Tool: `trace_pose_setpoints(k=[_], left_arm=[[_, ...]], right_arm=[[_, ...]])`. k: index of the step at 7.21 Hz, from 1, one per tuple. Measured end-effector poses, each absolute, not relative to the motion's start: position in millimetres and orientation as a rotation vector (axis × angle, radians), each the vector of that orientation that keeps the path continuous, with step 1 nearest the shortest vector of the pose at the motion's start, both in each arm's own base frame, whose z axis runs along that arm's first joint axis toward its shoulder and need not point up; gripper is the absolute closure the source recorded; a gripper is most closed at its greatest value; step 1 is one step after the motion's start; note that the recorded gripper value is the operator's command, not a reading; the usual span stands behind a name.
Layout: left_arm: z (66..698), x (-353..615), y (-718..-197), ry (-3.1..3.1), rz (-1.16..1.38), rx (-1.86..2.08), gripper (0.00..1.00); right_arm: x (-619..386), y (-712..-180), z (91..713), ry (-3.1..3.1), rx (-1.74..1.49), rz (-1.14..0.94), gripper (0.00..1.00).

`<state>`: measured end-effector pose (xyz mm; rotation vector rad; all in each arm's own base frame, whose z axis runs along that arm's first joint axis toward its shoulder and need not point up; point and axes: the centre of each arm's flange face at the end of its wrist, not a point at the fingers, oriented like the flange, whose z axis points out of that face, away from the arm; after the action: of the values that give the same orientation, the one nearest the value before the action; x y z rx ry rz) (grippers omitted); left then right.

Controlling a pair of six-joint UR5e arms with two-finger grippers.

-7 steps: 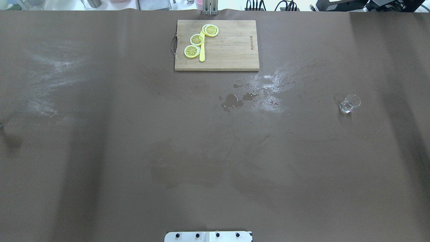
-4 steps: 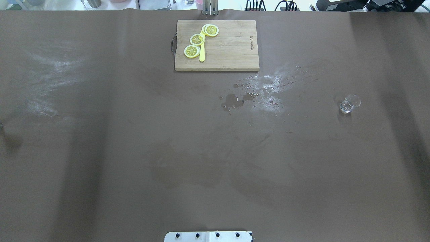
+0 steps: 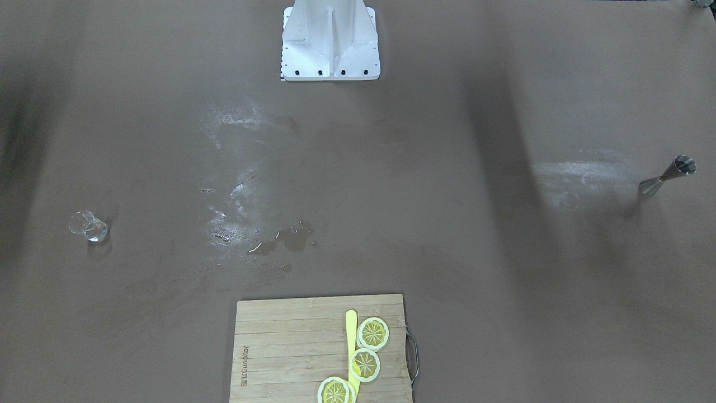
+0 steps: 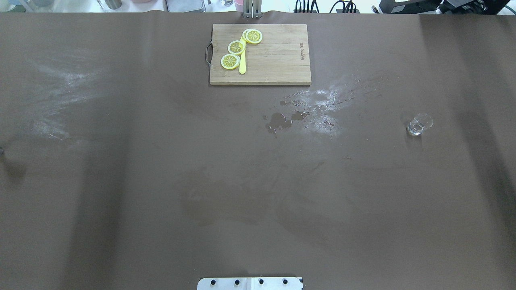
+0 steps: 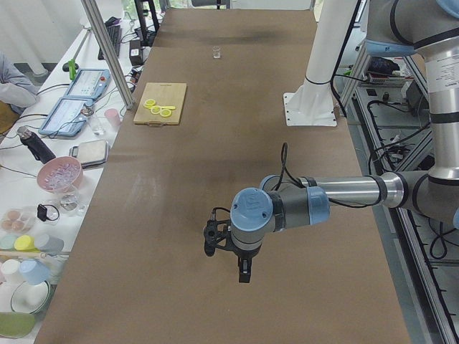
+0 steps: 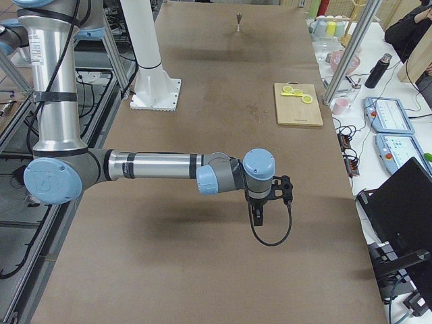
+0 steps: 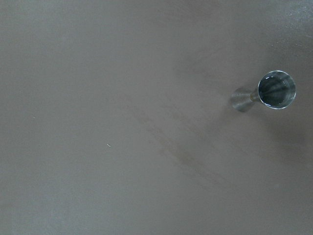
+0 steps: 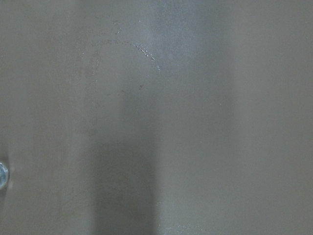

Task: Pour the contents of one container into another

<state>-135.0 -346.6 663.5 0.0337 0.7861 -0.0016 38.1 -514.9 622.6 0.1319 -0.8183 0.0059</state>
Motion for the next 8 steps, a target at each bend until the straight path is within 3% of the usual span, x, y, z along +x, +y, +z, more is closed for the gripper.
trace_pose_setpoints(k=[8], left_arm=[[665.9, -135.3, -344.2, 0.784, -0.006, 0.027, 0.01]], right_arm=[[37.4, -516.2, 619.5, -0.821, 0.139, -0.002, 0.0]])
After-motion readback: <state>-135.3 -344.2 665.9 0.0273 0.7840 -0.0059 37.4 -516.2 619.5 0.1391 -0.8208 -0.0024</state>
